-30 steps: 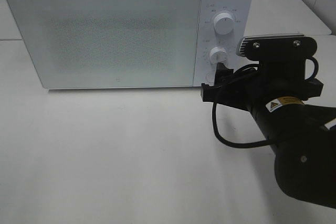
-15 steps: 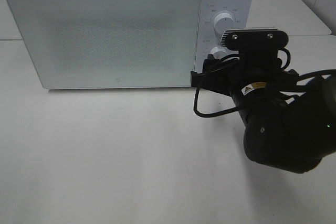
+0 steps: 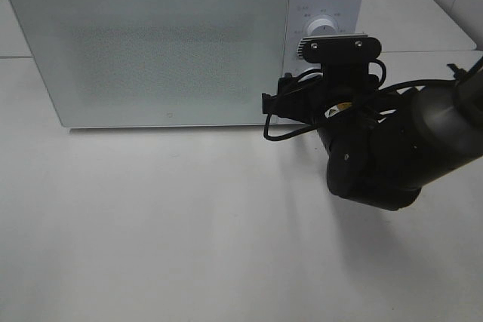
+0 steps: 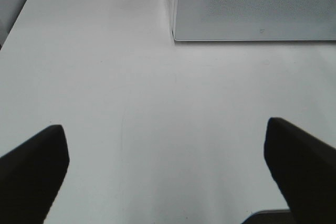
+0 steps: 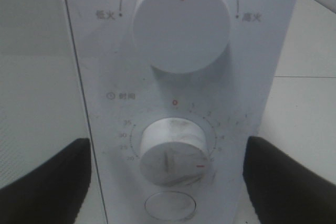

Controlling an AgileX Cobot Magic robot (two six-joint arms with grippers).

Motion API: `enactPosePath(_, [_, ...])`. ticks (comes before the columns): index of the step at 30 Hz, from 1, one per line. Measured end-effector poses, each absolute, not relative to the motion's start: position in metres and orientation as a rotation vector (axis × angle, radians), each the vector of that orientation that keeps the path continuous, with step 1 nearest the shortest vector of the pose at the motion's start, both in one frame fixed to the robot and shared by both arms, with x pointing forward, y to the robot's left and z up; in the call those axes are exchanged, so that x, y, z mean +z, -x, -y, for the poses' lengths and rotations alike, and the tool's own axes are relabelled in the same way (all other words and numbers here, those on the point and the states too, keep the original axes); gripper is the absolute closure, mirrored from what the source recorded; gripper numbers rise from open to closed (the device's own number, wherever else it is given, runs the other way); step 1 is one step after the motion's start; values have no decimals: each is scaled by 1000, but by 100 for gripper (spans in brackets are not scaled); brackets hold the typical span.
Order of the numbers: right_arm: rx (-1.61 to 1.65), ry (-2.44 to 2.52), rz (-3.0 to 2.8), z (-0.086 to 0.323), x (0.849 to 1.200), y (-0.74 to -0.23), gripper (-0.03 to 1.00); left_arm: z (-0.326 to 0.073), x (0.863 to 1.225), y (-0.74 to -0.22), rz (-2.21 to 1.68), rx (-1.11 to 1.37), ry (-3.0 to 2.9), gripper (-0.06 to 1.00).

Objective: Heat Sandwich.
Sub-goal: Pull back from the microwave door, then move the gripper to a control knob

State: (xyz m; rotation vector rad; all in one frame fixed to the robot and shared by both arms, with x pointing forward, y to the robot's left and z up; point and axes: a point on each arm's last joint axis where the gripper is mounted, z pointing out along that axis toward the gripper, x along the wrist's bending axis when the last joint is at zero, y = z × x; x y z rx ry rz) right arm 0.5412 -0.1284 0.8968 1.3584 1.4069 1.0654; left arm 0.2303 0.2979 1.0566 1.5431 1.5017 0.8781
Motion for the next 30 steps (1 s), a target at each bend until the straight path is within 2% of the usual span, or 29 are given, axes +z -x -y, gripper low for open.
enactPosePath(16, [1061,-1377,-1401,128,888,-552,22,-298,1057,-230,-1502,878,-1543,-1])
enactPosePath(21, [1066,-1373,-1402,127,888,-554,29,-298,1057,-230,-1502,878,-1543,-1])
enactPosePath(24, [1069,-1371,-1401,126,888,-554,45,-298,1057,-230,-1502,878,-1543,-1])
enactPosePath(25, [1065,-1382,-1391,127,888,-554,54,-298,1057,-230,-1502,878,-1543,-1])
enactPosePath(30, [1066,-1387,-1384,127,889,-555,54,-298,1057,-230,-1502,878,-1543,-1])
